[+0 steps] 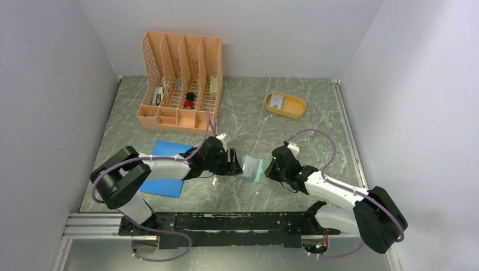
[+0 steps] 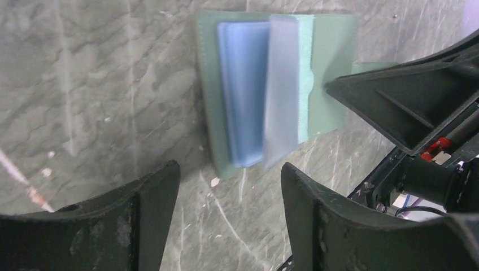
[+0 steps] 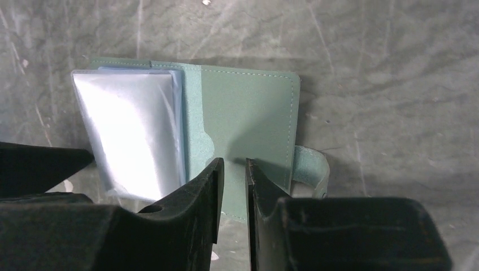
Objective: Put the credit cards into the card holder
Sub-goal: Open the card holder at the center of the board.
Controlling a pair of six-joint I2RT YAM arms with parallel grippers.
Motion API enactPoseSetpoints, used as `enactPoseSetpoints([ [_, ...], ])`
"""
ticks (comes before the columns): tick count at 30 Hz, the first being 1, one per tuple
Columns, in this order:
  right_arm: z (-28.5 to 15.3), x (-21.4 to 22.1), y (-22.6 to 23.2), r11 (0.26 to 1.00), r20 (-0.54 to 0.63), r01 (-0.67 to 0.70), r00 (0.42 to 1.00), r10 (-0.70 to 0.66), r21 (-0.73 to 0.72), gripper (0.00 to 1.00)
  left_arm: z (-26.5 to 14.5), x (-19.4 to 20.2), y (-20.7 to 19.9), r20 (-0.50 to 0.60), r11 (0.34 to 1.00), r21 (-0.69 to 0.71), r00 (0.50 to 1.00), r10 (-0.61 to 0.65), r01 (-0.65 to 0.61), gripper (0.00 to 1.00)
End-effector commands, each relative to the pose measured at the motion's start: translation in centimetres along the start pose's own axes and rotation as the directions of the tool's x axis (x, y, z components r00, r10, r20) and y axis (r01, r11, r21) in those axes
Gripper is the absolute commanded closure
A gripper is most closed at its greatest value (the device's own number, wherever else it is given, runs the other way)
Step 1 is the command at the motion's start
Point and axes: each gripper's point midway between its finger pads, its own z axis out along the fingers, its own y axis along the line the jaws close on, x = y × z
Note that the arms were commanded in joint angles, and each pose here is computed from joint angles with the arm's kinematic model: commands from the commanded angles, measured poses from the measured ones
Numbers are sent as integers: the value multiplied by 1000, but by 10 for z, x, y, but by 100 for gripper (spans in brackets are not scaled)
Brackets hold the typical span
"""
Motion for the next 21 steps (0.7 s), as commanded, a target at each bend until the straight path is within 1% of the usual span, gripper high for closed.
enactPoseSetpoints([
  [1, 9, 32, -31, 997, -101, 16, 995, -9, 76, 76, 11, 1, -9, -24, 999, 54, 1000, 0, 2, 30],
  [9, 11, 34, -32, 997, -118, 15, 993, -6, 74, 77, 25, 10, -18, -65, 990, 132, 997, -47, 56, 38],
  [11, 10, 33, -32, 997, -117, 13, 993, -4, 71, 77, 27, 11, -23, -71, 984, 167, 996, -57, 69, 42],
  [15, 10, 33, -31, 998, -118, 13, 993, -5, 65, 77, 22, 9, -35, -59, 968, 237, 996, -70, 82, 56],
  [19, 10, 32, -31, 998, -113, 11, 994, -4, 60, 77, 15, 6, -46, -41, 952, 294, 997, -72, 81, 65],
  [21, 11, 31, -29, 998, -113, 13, 994, -7, 55, 77, 11, 4, -52, -33, 941, 329, 997, -76, 82, 67],
])
